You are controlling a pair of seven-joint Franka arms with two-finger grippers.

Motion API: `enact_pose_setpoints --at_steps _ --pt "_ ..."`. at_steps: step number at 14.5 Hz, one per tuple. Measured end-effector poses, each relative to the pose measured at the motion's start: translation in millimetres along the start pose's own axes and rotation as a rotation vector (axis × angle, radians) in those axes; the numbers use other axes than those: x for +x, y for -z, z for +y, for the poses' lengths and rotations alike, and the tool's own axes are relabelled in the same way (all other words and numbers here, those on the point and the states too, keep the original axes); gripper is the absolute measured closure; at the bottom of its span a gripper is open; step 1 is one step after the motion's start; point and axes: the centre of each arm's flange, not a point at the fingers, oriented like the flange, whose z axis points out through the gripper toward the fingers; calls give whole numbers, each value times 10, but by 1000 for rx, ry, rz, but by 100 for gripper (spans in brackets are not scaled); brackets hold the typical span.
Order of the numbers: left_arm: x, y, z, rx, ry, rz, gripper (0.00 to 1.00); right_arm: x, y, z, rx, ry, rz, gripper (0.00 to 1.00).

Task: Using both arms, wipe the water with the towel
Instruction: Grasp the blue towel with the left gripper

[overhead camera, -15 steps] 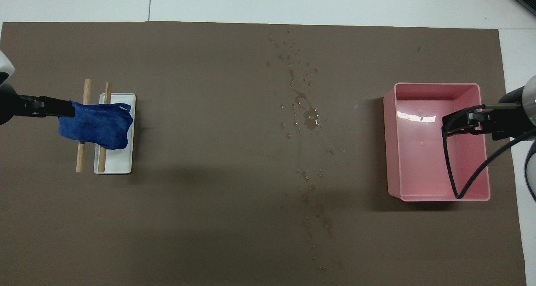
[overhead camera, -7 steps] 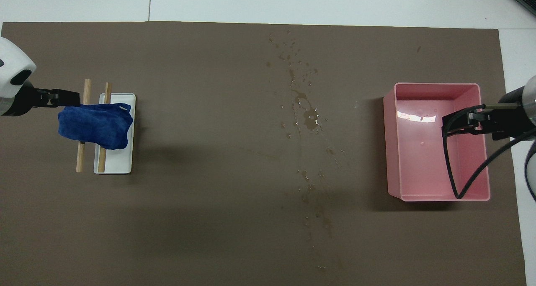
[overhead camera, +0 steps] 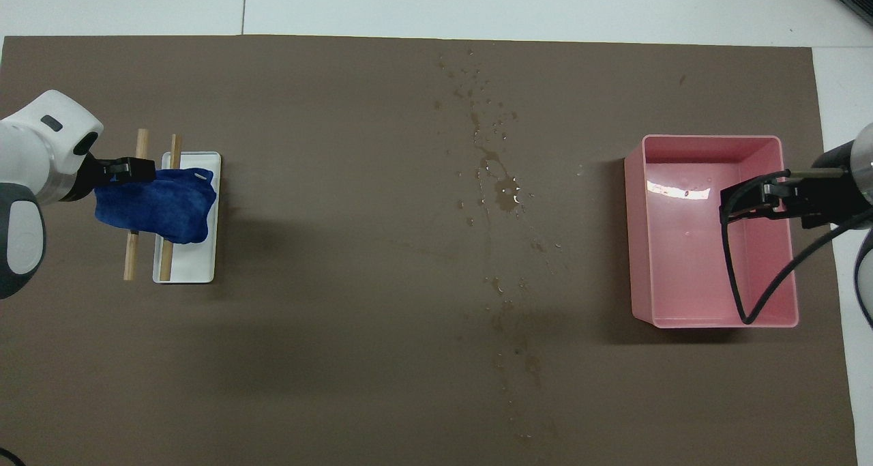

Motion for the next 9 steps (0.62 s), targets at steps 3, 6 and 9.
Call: enact_pose_setpoints --at_steps 3,6,9 --pt "-61 -126 12 -4 3 10 8 1 0 9 0 -2 0 0" --pt "-62 -110 4 -3 5 13 43 4 -1 29 0 -5 0 0" --pt "-19 -13 0 0 7 6 73 4 0 29 0 -5 0 0"
